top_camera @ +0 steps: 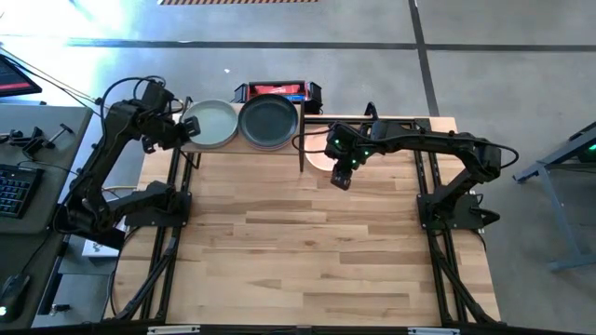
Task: Place and stack plates onto a shelf
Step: Stack the light blue plate on top of the white plate on the shelf, then stack the light orange plate on top of the blue plate on the shelf
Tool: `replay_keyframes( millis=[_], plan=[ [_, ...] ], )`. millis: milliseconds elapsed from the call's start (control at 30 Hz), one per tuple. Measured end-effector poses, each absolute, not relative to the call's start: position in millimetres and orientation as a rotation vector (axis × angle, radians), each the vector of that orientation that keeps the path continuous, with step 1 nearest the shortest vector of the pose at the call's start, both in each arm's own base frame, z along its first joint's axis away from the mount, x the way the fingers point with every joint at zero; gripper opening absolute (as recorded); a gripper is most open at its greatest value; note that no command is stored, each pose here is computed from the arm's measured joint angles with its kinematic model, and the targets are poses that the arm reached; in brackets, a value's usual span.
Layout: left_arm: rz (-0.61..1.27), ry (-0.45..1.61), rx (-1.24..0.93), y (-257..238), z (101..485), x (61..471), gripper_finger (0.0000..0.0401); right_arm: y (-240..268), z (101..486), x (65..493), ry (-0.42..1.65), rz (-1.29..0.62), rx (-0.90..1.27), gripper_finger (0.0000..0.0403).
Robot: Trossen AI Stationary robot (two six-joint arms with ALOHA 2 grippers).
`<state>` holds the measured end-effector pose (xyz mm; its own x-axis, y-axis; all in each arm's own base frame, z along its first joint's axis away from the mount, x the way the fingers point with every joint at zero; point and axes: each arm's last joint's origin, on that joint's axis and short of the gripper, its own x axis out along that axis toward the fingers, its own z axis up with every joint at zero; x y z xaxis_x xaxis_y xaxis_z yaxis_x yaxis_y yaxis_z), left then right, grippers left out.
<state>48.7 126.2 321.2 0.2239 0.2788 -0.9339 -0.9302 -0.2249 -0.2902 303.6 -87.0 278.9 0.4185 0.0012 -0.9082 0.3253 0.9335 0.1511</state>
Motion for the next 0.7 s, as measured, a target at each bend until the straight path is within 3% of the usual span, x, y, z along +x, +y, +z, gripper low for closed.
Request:
replay_keyframes(
  millis=[700],
  plan=[
    [1.273,0.798,-1.273,137,314,52,0.0099,-87,279,304,1.12,-0.254,0.365,0.0134]
  ],
)
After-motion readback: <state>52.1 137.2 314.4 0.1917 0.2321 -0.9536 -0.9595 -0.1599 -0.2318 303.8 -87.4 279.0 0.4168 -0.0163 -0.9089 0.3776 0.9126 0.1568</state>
